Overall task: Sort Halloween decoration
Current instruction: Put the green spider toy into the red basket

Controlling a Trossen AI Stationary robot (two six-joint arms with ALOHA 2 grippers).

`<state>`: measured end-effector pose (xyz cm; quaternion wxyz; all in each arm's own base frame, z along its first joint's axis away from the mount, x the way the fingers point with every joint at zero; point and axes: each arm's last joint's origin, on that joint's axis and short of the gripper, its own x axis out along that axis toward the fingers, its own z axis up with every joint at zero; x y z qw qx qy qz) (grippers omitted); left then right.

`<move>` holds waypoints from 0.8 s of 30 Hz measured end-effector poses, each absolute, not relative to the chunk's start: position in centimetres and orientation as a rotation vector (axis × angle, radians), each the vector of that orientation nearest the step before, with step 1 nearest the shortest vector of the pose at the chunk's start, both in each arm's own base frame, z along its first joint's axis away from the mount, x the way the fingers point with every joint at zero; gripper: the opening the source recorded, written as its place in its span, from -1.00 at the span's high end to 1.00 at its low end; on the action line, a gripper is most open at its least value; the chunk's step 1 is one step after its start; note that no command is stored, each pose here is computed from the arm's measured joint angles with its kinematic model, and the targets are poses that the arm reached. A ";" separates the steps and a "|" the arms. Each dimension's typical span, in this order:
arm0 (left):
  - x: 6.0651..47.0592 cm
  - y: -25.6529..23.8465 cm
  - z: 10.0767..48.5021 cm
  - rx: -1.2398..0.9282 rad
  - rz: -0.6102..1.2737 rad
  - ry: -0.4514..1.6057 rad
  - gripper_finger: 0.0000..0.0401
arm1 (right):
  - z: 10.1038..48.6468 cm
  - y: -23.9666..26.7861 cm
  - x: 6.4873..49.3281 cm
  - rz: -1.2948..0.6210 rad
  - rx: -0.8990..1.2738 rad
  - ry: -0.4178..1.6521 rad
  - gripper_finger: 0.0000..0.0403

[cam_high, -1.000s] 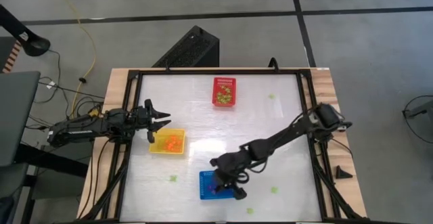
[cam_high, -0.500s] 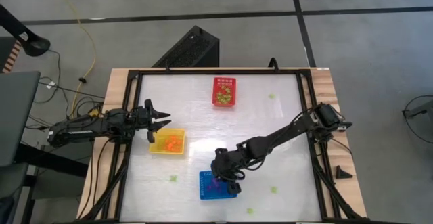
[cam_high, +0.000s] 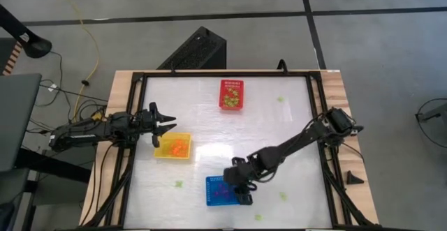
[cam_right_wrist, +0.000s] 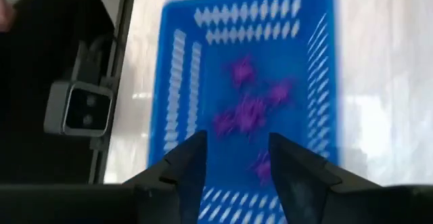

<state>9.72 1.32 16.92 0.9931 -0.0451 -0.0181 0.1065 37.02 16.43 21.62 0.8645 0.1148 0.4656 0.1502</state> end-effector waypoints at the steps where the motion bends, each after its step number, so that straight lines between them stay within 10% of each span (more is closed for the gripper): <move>1: 9.7 1.3 16.9 -0.090 0.213 -0.037 0.42 | 21.5 16.8 36.7 0.313 0.243 0.993 0.05; 14: 9.7 1.3 16.9 -0.090 0.213 -0.037 0.42 | 25.5 23.9 30.8 0.027 0.035 0.630 0.19; 24: 9.7 1.3 16.9 -0.090 0.214 -0.037 0.42 | 20.9 23.7 38.7 0.126 0.130 0.385 0.20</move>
